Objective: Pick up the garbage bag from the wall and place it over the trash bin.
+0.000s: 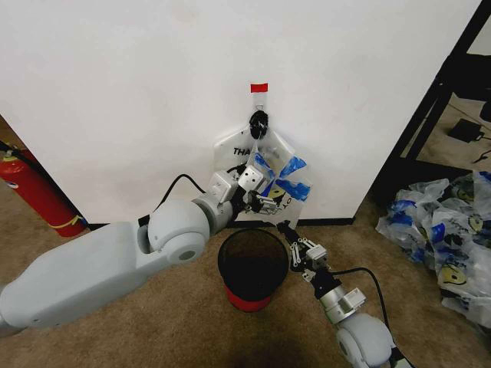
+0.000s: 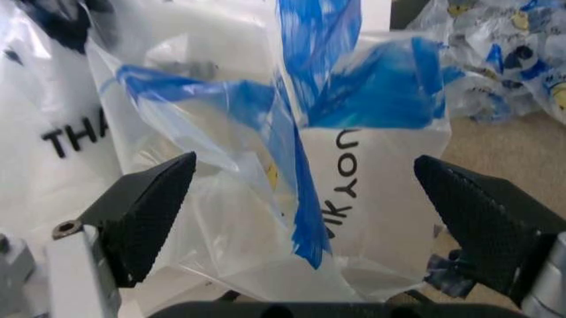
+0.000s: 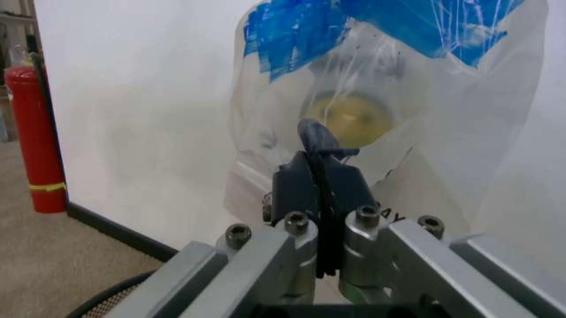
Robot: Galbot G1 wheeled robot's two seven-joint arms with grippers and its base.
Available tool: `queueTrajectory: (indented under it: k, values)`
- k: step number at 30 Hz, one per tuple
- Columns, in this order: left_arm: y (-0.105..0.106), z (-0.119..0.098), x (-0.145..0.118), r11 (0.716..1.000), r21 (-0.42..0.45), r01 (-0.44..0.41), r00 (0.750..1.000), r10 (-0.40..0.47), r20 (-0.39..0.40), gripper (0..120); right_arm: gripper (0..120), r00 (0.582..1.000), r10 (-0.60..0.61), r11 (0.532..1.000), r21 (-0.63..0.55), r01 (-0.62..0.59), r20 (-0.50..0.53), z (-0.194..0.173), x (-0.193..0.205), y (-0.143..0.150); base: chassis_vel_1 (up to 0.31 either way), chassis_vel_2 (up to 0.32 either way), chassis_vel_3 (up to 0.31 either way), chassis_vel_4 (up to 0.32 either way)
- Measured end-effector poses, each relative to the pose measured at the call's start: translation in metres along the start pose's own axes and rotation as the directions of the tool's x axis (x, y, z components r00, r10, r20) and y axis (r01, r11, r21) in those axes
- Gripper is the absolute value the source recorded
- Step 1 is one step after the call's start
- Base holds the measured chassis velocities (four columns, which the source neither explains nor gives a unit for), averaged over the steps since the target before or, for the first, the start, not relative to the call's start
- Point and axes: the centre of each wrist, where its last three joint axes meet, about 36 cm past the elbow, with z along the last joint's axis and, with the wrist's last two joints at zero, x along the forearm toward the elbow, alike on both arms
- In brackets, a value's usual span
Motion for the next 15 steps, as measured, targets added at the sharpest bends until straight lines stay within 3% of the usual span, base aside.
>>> queueTrajectory:
  k: [8, 15]
  values:
    - [-0.003, -0.002, -0.011, 1.000, -0.001, 0.007, 1.000, -0.007, 0.006, 93, 0, 1.000, 0.002, 1.000, -0.005, -0.002, 0.002, 0.000, 0.000, -0.001, 0.000, 0.000, 0.000, 0.000]
    - [-0.010, 0.000, -0.018, 1.000, -0.004, -0.007, 1.000, 0.007, 0.004, 70, 0, 1.000, 0.011, 1.000, -0.007, -0.011, 0.005, -0.001, 0.001, -0.002, 0.000, 0.000, 0.000, 0.000]
